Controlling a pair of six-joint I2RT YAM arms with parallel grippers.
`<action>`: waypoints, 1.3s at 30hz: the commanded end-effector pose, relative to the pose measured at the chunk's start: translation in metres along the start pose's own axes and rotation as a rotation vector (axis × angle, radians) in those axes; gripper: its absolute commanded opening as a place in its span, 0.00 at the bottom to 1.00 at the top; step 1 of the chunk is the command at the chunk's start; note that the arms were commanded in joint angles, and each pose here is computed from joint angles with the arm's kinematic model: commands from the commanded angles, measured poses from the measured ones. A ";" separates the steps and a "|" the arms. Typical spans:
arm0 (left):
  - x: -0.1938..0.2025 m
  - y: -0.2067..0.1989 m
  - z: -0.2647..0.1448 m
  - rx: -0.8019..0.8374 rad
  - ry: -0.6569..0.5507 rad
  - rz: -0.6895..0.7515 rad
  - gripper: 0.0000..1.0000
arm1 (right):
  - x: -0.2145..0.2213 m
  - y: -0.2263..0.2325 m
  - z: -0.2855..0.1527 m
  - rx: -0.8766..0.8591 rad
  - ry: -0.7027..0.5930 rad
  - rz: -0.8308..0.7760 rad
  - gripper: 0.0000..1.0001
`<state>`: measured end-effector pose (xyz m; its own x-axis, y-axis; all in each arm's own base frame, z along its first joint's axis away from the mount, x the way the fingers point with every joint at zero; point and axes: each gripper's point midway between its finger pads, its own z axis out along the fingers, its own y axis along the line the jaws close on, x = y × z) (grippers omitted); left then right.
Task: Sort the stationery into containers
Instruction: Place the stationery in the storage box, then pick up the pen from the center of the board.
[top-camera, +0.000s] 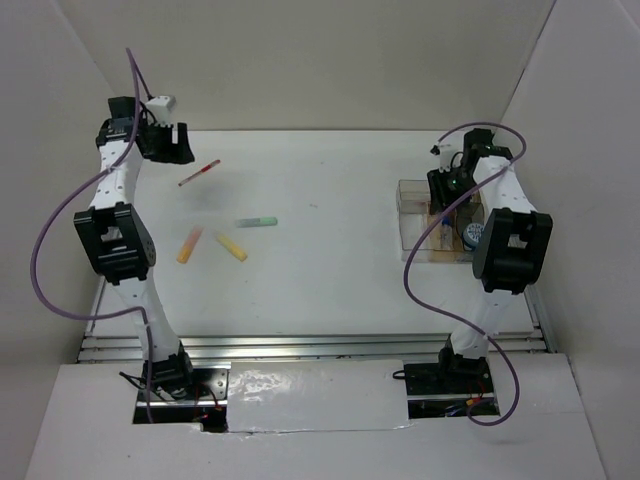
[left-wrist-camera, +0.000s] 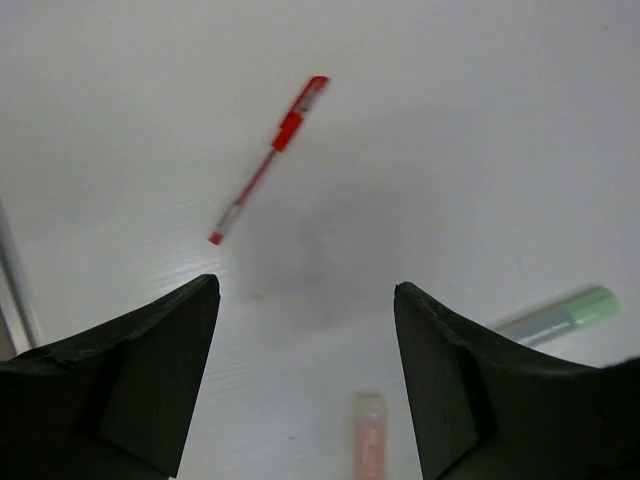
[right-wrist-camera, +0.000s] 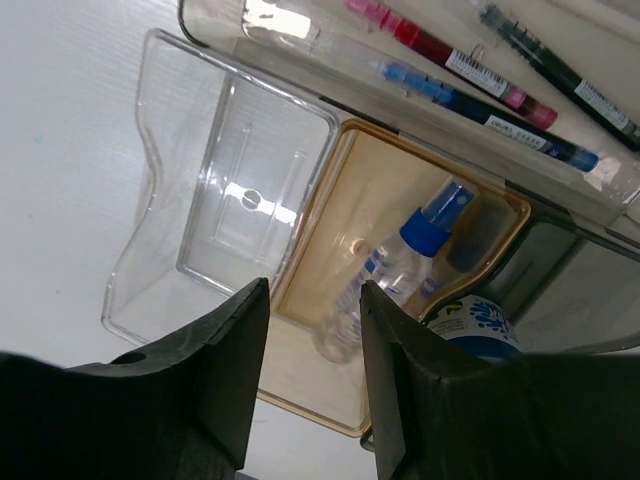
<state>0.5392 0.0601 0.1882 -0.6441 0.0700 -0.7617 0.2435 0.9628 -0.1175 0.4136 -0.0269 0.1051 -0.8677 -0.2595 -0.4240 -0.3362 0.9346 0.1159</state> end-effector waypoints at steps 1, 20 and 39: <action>0.009 0.032 0.016 0.039 0.018 0.019 0.83 | -0.036 0.016 -0.044 -0.023 -0.144 -0.013 0.52; 0.058 0.090 0.106 -0.027 -0.014 -0.068 0.87 | -0.055 0.090 -0.125 -0.256 -0.395 -0.074 0.62; 0.106 0.045 0.136 -0.013 0.244 0.111 0.58 | -0.056 0.092 -0.124 -0.275 -0.392 -0.074 0.61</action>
<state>0.5955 0.1012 0.0302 -0.7335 0.1083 -0.6710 0.2260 0.9699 -0.0905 0.3876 0.0411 0.2409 -0.6654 -0.1687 -0.7272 -0.5073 0.8168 0.2747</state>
